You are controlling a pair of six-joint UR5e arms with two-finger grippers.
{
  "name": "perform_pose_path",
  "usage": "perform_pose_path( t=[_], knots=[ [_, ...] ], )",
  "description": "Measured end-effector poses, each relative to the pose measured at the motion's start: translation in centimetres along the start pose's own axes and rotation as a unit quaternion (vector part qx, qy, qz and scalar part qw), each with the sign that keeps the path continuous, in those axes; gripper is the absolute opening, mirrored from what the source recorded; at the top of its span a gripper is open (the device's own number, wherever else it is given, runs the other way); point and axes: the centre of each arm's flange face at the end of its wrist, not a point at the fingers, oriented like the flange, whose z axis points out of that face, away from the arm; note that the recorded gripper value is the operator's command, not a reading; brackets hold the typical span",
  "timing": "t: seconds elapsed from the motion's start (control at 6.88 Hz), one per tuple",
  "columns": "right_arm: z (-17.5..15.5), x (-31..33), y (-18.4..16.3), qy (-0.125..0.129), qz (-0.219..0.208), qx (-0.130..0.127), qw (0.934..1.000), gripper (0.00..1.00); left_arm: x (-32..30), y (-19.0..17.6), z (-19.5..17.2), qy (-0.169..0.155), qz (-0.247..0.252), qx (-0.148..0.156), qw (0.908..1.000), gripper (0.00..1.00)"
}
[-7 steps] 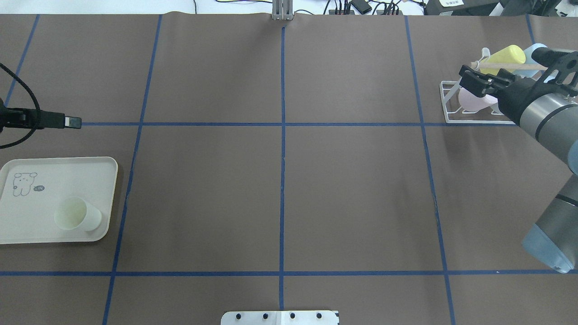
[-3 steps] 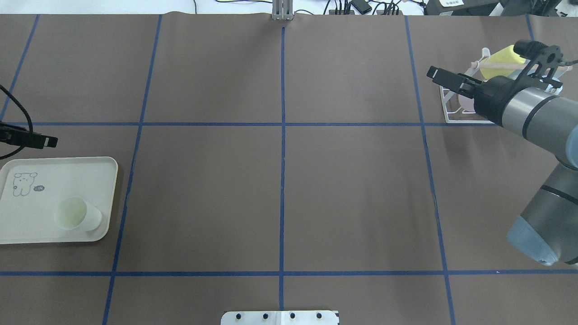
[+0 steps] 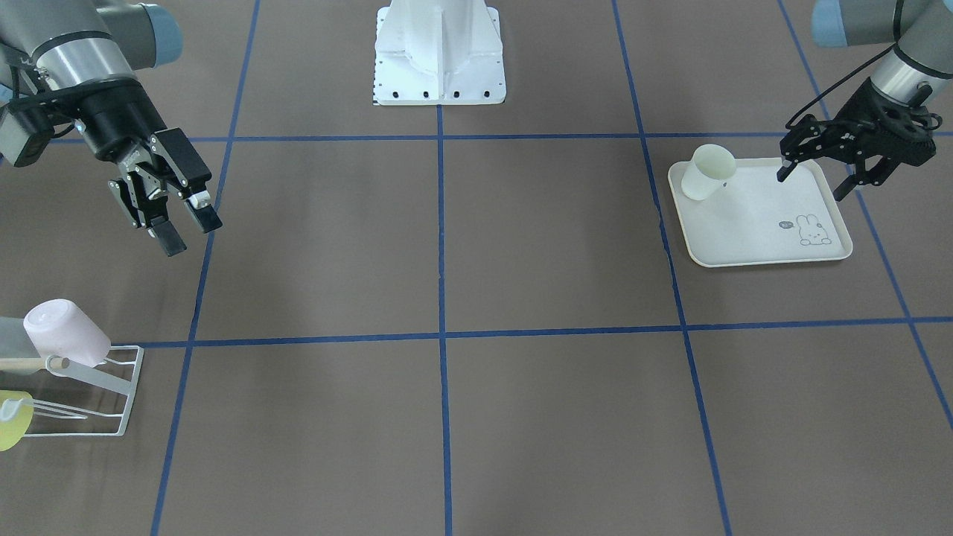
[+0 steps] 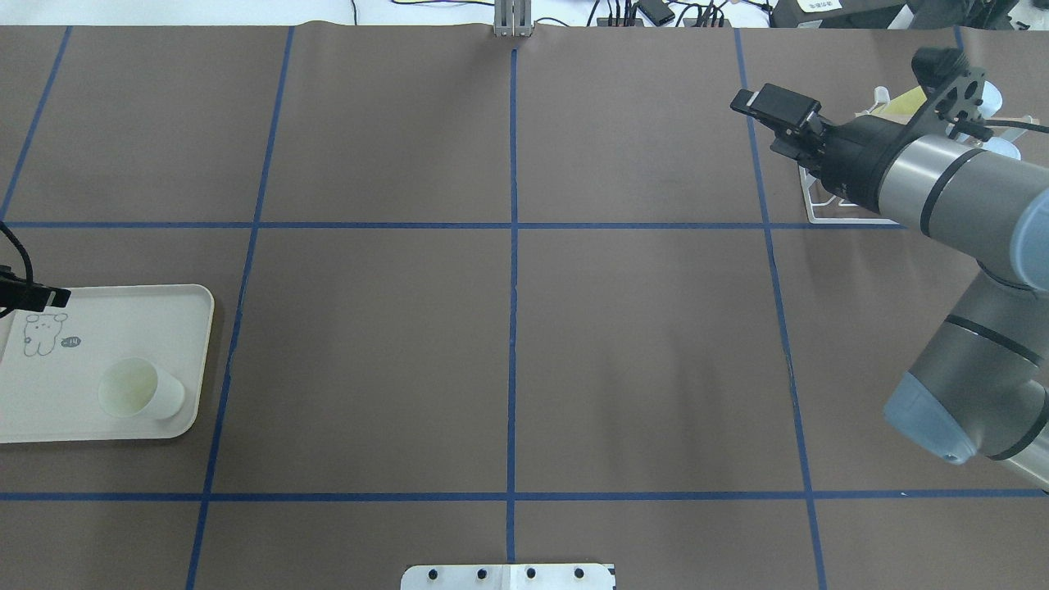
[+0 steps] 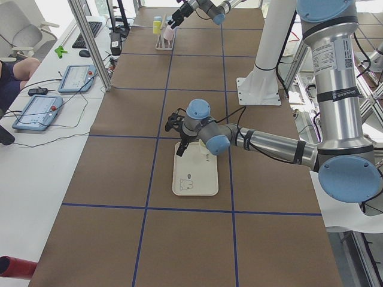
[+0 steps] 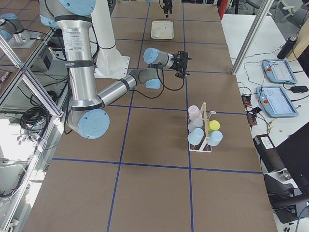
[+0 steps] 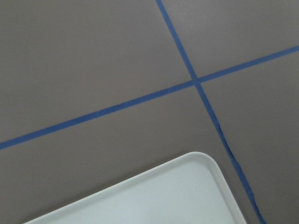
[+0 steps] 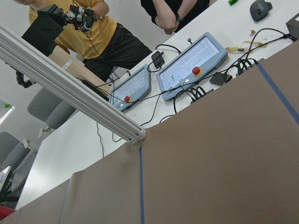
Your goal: Transfer IKEA cup to right arm and place on rack
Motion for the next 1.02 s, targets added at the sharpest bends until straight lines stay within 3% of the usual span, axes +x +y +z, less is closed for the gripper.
perform_pose_path(
  t=[0.29,1.02],
  knots=[
    [0.1,-0.9,0.5,-0.022,0.030,-0.012,0.9992,1.00,1.1,1.3,1.8,0.008,0.007,-0.027,0.9996,1.00],
    [0.1,-0.9,0.7,-0.026,0.035,-0.016,0.9989,1.00,5.1,3.7,5.6,0.036,0.044,-0.079,0.9952,0.99]
  ],
)
